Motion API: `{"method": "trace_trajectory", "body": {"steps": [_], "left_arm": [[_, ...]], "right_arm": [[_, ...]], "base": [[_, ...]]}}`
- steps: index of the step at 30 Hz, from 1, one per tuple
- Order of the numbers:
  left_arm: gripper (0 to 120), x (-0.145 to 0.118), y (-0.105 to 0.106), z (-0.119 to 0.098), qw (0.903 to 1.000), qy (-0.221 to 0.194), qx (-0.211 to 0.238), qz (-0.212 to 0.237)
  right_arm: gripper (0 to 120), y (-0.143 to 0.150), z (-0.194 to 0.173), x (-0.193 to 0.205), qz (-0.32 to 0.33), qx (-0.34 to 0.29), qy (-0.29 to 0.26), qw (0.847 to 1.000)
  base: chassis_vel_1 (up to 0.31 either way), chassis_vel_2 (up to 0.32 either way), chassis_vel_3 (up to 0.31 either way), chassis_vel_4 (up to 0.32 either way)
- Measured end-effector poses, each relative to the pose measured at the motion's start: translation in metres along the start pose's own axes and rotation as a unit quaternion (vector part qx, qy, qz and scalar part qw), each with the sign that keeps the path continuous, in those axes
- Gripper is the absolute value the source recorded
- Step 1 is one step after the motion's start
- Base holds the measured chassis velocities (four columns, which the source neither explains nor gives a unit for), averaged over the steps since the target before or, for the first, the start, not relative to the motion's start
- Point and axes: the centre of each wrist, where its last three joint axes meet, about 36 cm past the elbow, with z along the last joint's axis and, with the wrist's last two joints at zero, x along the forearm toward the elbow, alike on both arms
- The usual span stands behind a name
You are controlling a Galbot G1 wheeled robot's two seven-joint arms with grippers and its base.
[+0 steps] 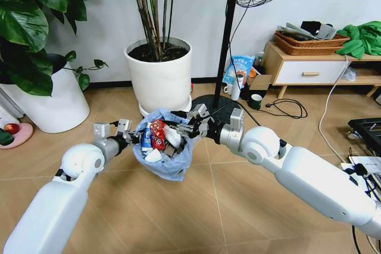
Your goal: Pick up the trash bin and place the garbage on the floor into it.
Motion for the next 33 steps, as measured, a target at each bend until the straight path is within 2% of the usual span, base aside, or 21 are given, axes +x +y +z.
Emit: {"method": "trace_trajectory", "body": {"steps": [2, 5, 7, 10, 20, 23, 24, 25, 26, 28, 29, 32, 33], "left_arm": [[0, 0.000, 0.000, 0.000, 1.0000, 0.000, 0.000, 0.000], [0, 0.002, 0.000, 0.001, 1.0000, -0.001, 0.001, 0.000], [0, 0.003, 0.000, 0.001, 1.0000, -0.001, 0.001, 0.000], [0, 0.008, 0.002, 0.004, 1.0000, -0.001, 0.002, -0.003], [0, 0.028, 0.003, 0.012, 0.9999, -0.003, -0.001, -0.011], [0, 0.032, 0.002, 0.013, 0.9999, -0.005, -0.002, -0.012], [0, 0.032, 0.002, 0.013, 0.9999, -0.005, -0.002, -0.012], [0, 0.033, 0.001, 0.013, 0.9999, -0.006, -0.002, -0.012], [0, 0.034, -0.001, 0.014, 0.9999, -0.007, -0.003, -0.011], [0, 0.035, -0.003, 0.015, 0.9999, -0.007, -0.003, -0.010], [0, 0.035, -0.003, 0.015, 0.9999, -0.007, -0.003, -0.010], [0, 0.036, -0.006, 0.016, 0.9999, -0.008, -0.005, -0.008], [0, 0.036, -0.006, 0.016, 0.9999, -0.008, -0.005, -0.008]], "right_arm": [[70, 0.000, -0.001, 0.001, 0.004, 0.000, -0.003, 1.000], [86, -0.001, -0.007, 0.007, 0.038, -0.008, -0.017, 0.999], [89, -0.001, -0.007, 0.009, 0.051, -0.009, -0.020, 0.998], [99, -0.004, -0.008, 0.020, 0.114, -0.015, -0.029, 0.993], [100, 0.006, -0.006, 0.066, 0.217, -0.017, -0.023, 0.976], [100, 0.018, 0.007, 0.083, 0.282, -0.034, -0.018, 0.959], [100, 0.018, 0.007, 0.083, 0.282, -0.034, -0.018, 0.959], [100, 0.020, 0.011, 0.088, 0.302, -0.036, -0.016, 0.952], [100, 0.024, 0.017, 0.098, 0.339, -0.039, -0.011, 0.940], [100, 0.026, 0.020, 0.110, 0.369, -0.039, -0.011, 0.928], [100, 0.026, 0.020, 0.110, 0.369, -0.039, -0.011, 0.928], [100, 0.030, 0.025, 0.133, 0.413, -0.037, -0.011, 0.910], [100, 0.030, 0.025, 0.133, 0.413, -0.037, -0.011, 0.910]], "base": [[0.000, 0.000, 0.000, 0.000], [0.000, 0.000, 0.000, 0.000], [0.000, 0.000, 0.000, 0.000], [0.000, 0.000, 0.000, 0.000], [0.000, 0.000, 0.000, 0.000], [0.000, 0.000, 0.000, 0.000], [0.000, 0.000, 0.000, 0.000], [0.000, 0.000, 0.000, 0.000], [0.000, 0.000, 0.000, 0.000], [0.000, 0.000, 0.000, 0.000], [0.000, 0.000, 0.000, 0.000], [0.000, 0.000, 0.000, 0.000], [0.000, 0.000, 0.000, 0.000]]}}
